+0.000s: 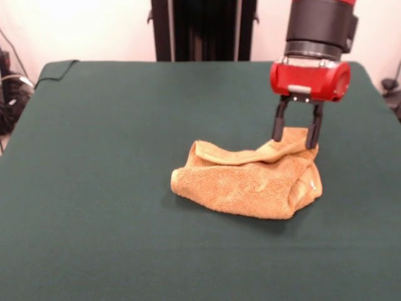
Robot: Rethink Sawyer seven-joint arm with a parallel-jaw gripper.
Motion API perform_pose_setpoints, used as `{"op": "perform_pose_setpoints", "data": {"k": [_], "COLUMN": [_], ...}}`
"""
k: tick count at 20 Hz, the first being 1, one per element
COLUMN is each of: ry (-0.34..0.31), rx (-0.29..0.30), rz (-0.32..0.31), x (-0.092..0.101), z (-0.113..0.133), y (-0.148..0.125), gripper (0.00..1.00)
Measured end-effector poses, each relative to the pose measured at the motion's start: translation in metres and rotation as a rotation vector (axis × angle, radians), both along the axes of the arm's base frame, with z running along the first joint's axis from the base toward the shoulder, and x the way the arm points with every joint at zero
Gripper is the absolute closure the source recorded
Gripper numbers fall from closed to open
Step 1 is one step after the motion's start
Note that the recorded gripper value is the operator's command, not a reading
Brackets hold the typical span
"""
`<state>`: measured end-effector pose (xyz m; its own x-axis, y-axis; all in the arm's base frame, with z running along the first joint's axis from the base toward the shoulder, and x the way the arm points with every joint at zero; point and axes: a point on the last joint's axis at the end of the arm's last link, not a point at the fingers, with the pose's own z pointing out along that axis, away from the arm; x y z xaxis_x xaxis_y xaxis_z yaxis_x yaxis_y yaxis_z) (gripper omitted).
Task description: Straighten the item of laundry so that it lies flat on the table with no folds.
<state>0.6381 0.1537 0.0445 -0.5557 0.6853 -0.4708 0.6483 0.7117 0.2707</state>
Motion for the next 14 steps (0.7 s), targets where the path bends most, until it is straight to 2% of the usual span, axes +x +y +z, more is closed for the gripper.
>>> {"op": "perform_pose_setpoints", "data": {"k": [3, 8, 10, 12, 14], "ry": [0.001, 0.045, 0.133, 0.180, 0.287], "rx": [-0.010, -0.031, -0.035, -0.030, -0.011], "rz": [-0.004, -0.025, -0.016, -0.007, 0.012], "x": [-0.005, -0.019, -0.036, -0.044, -0.061], "z": [-0.001, -0.001, 0.000, 0.001, 0.004], "y": [0.014, 0.032, 0.046, 0.052, 0.063], "gripper": [0.00, 0.00, 0.00, 0.00, 0.00]}}
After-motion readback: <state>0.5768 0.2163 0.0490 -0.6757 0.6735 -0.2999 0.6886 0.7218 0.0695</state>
